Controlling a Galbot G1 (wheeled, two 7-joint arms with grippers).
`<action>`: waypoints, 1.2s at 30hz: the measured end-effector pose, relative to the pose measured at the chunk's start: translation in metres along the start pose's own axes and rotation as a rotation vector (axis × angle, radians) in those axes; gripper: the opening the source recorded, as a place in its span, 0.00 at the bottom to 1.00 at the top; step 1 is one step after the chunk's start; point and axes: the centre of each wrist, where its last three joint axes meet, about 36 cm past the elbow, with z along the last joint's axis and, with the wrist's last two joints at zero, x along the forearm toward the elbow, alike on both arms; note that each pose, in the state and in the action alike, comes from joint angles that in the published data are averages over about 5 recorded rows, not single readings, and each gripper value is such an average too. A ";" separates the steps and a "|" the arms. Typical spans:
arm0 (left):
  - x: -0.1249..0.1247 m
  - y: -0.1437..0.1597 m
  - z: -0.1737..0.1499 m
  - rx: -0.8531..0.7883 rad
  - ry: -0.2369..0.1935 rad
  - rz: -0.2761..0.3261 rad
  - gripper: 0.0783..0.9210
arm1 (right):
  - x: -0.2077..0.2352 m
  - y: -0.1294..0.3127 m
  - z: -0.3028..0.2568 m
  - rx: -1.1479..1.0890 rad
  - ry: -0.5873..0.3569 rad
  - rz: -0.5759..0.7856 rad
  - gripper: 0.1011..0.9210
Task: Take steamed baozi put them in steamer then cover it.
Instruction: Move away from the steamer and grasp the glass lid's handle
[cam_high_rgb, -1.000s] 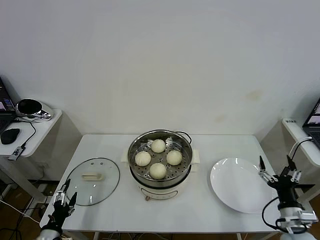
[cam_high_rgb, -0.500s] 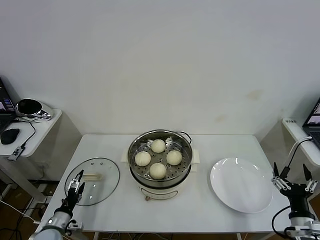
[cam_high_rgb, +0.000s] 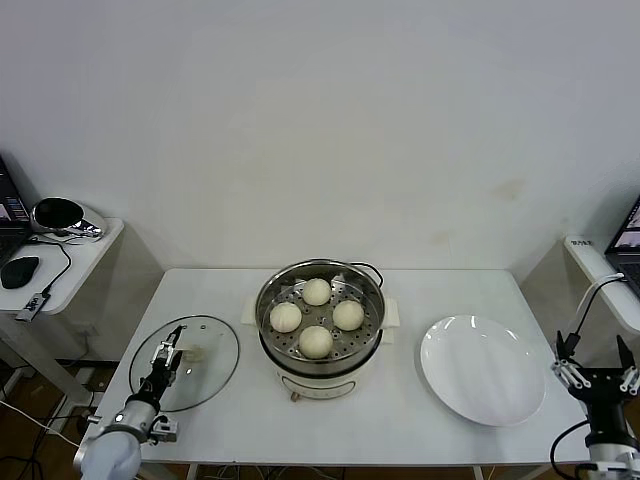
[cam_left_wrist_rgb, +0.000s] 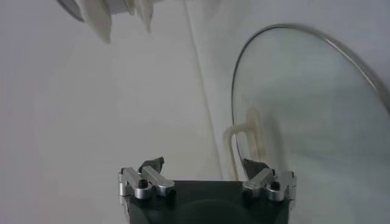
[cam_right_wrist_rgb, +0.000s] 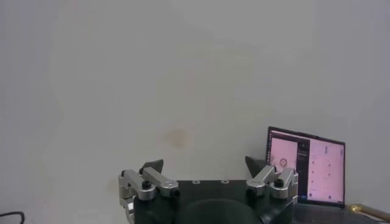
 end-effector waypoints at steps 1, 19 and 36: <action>-0.003 0.000 0.000 0.000 0.000 0.000 0.88 | 0.001 0.000 0.000 0.000 0.001 0.001 0.88; -0.032 -0.010 0.012 0.019 0.014 0.028 0.49 | 0.005 0.002 0.004 0.002 0.008 -0.004 0.88; -0.027 -0.016 0.019 0.087 0.038 0.033 0.10 | 0.006 0.003 0.004 0.007 0.006 -0.012 0.88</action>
